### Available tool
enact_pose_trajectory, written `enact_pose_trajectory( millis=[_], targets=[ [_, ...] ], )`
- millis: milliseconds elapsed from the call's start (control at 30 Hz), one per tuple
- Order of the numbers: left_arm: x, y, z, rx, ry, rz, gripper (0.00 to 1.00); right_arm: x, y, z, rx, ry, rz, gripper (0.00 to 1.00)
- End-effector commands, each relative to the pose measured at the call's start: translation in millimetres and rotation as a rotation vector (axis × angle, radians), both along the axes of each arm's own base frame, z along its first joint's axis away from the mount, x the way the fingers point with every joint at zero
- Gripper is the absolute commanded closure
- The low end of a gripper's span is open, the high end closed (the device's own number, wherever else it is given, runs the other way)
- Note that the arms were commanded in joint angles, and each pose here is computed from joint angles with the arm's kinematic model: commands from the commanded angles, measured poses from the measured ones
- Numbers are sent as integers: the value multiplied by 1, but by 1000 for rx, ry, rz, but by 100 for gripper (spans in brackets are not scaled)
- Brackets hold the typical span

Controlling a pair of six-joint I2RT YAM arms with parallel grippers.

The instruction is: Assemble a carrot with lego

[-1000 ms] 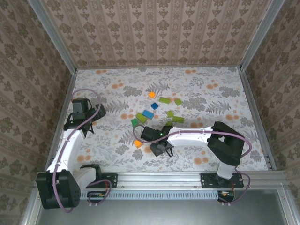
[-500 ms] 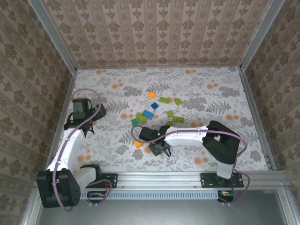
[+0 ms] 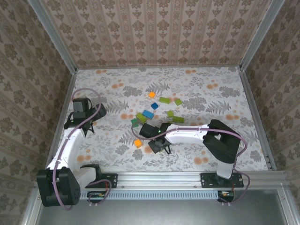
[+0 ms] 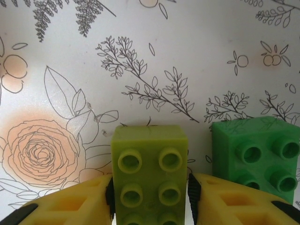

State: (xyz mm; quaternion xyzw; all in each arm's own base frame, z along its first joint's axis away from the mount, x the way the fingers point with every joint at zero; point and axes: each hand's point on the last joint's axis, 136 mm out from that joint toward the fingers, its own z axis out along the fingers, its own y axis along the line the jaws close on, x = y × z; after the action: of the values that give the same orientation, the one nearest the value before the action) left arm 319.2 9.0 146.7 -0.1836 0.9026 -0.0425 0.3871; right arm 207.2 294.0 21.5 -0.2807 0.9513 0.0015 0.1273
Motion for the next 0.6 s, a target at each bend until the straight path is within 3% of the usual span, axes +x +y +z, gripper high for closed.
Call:
enact_pose_trajectory(
  millis=[0, 367, 567],
  targets=[
    [10, 0, 14, -10, -41, -4, 0, 2, 5, -2, 6, 18, 11, 54],
    [10, 0, 14, -10, -40, -5, 0, -1, 4, -5, 5, 36, 11, 64],
    [10, 0, 13, -11, -39, -5, 0, -1, 7, 14, 30, 22, 19, 69]
  ],
)
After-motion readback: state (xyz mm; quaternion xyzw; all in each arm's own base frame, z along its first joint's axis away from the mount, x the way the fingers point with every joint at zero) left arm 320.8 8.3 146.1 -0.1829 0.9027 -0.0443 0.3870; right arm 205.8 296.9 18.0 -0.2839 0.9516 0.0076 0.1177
